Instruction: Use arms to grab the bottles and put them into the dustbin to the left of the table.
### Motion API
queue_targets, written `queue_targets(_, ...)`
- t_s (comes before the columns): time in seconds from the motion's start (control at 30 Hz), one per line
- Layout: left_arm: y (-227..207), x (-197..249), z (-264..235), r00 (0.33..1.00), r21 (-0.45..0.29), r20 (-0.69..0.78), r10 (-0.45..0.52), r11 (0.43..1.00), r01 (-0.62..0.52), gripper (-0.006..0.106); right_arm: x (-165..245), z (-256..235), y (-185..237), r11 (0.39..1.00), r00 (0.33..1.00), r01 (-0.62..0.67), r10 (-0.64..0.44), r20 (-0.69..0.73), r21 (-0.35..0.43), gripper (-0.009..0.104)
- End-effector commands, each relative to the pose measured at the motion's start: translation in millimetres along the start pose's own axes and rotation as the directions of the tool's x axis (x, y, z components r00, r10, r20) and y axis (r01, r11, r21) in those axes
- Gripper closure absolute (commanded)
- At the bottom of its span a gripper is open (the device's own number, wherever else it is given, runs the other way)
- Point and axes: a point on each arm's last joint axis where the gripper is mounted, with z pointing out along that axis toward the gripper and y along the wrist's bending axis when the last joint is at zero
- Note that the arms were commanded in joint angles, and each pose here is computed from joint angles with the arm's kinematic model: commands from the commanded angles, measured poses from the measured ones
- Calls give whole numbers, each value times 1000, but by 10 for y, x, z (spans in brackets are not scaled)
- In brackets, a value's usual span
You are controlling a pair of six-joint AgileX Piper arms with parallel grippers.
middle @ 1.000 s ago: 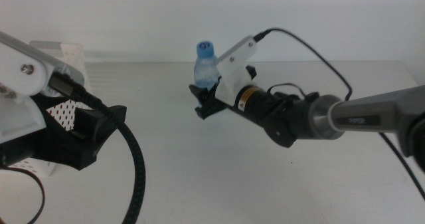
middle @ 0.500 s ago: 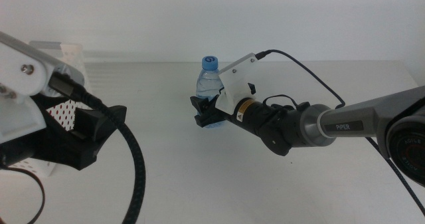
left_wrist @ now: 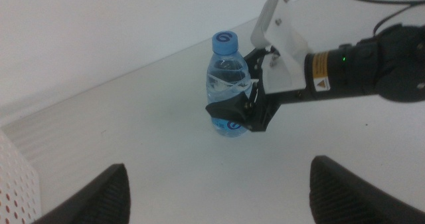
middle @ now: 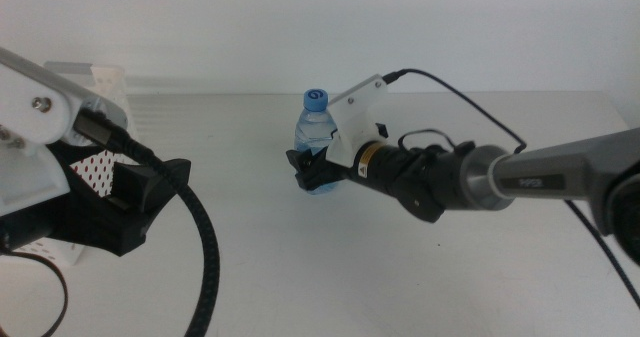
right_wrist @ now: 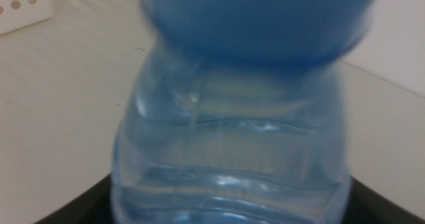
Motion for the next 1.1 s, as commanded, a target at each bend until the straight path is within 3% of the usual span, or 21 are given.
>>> queue_targets(0.0,8,-153,-48,995,-5,101,-14,1000,15,14,-577,-222,-3,1000,991,-1,1,137,3,9)
queue_targets(0.43,8,-153,-48,995,-5,101,-14,1000,15,14,-589,-1172,101,999,997,-34,35,62,-11,21)
queue_targets(0.67,8,-153,-48,995,-5,101,-14,1000,15,14,-771,-1920,165,989,982,-148,149,119,-22,21)
queue_targets(0.83,8,-153,-48,995,-5,101,-14,1000,15,14,-927,-2386,125,990,992,-122,119,47,72,21)
queue_targets(1.07,8,-153,-48,995,-5,101,-14,1000,15,14,-1088,-2912,94,983,993,-102,93,68,154,21)
